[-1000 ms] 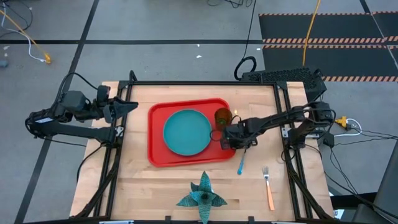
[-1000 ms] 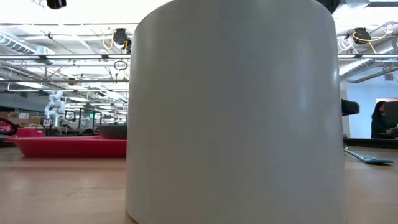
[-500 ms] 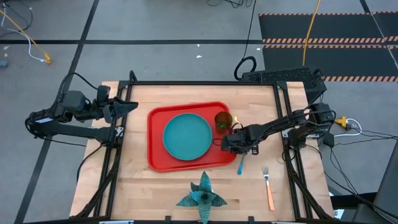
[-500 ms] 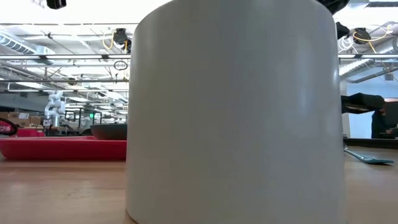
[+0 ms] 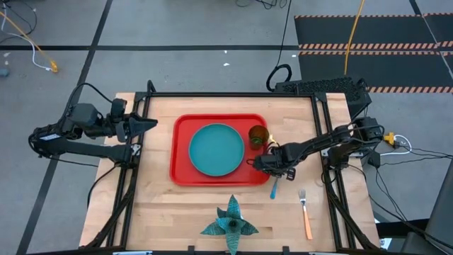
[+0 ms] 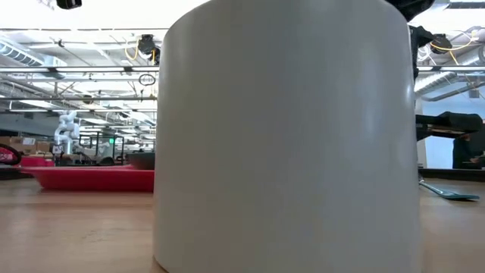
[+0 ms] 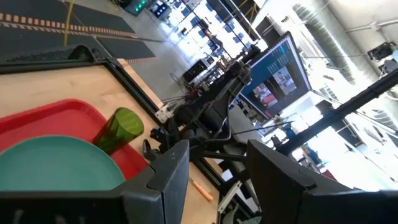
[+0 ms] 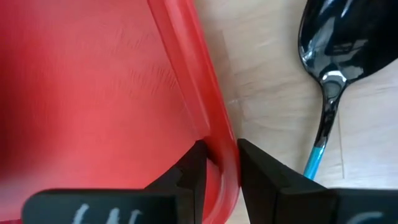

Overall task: Pick and place plate/cup/fork/spoon on tray
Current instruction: Move the orange tray to the center of the table

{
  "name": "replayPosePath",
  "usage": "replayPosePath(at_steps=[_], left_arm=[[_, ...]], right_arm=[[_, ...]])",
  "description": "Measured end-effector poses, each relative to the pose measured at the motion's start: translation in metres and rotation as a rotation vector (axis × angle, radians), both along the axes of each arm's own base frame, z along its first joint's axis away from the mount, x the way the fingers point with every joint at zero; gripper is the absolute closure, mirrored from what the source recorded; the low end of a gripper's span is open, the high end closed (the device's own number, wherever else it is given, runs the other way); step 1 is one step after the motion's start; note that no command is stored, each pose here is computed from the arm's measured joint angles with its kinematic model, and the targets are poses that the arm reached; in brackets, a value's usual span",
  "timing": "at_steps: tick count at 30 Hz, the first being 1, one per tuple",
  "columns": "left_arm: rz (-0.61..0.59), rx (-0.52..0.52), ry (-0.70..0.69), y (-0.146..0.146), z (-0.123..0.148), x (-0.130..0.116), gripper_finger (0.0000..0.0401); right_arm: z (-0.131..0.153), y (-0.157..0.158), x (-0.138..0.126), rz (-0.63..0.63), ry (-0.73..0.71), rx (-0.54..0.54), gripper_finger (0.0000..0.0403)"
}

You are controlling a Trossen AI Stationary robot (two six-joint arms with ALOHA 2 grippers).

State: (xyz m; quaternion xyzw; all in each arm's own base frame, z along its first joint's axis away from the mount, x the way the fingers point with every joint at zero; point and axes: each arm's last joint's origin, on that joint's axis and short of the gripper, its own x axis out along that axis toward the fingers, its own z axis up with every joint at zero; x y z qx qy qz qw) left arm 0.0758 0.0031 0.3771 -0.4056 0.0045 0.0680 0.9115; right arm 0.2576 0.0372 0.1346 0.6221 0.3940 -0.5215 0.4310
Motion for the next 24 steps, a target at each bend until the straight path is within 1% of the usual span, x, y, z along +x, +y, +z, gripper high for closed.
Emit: replayPosePath(at_steps=[6,11,16,24], left_arm=[[-0.002,0.013,0.002,0.0,0.0,0.0,0.0238],[-0.003,0.018,0.002,0.0,0.0,0.0,0.0238],[-0.015,0.017,0.002,0.0,0.0,0.0,0.0238],[-0.026,0.025,0.003,-0.001,0.0,0.0,0.0238]], right_arm=[[0.0,0.006,-0.001,0.033,0.004,-0.002,0.0334],[-0.001,0.014,-0.005,0.066,0.033,0.023,0.0334],[-0.001,0.021,-0.008,0.073,0.057,0.047,0.0334],[-0.002,0.027,-0.013,0.129,0.088,0.051,0.0334]])
